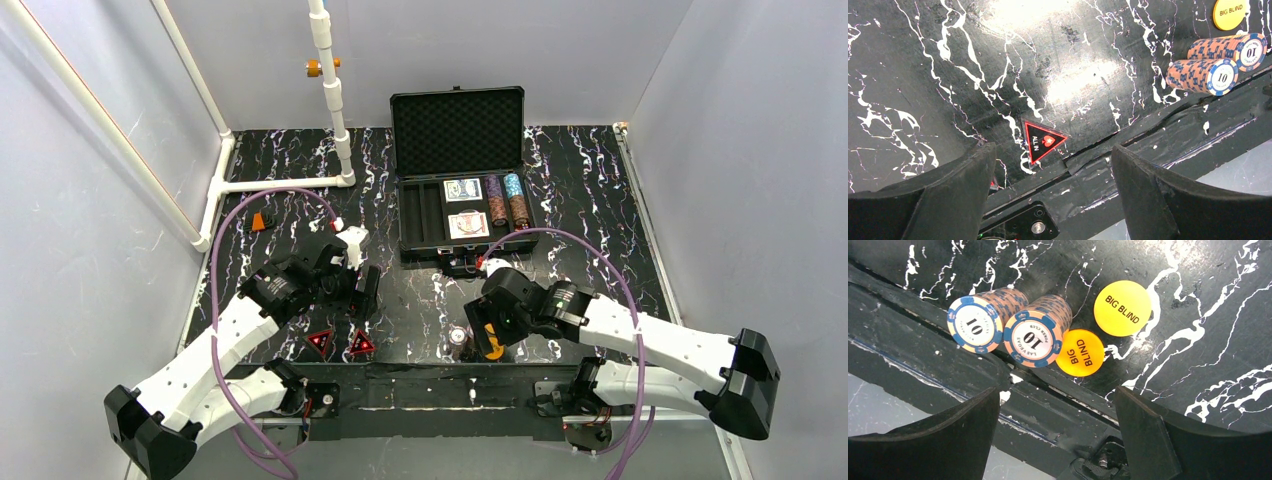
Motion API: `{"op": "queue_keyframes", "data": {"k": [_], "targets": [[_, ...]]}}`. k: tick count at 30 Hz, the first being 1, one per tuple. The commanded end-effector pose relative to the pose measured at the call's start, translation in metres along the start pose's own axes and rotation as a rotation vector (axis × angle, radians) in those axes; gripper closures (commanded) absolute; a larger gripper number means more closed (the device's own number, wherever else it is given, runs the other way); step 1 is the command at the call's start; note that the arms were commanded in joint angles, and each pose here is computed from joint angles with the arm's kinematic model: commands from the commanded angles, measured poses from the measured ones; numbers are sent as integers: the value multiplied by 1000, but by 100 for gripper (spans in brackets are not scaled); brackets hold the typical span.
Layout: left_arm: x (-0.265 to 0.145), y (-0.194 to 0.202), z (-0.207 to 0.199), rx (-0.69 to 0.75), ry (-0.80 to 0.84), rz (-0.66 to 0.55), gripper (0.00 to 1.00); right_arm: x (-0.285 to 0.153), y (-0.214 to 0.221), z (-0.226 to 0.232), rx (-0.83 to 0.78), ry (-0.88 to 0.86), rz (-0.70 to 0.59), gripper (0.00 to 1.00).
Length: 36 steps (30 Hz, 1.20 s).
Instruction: Pack up texas hold em set
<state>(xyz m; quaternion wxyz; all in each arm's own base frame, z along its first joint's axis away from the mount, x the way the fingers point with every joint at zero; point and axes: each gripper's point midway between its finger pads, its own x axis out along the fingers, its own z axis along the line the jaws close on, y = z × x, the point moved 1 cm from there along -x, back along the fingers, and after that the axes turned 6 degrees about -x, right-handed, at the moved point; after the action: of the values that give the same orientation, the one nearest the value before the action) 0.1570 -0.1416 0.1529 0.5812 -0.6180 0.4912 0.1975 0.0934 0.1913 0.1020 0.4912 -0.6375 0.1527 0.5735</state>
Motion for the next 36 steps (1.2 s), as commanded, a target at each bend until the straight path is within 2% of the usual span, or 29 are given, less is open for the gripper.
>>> {"op": "queue_keyframes", "data": {"k": [1,18,36], "targets": [[-5,-3,0,16,-5,-9,17,7,-7,1,-2,10,-31,8],[-4,-3,1,16,-13,-4,17,17,-14,-3,-6,46,-54,10],[-4,-3,1,17,-15,-3,18,38,-21,2,-41,56,-32,20]]}}
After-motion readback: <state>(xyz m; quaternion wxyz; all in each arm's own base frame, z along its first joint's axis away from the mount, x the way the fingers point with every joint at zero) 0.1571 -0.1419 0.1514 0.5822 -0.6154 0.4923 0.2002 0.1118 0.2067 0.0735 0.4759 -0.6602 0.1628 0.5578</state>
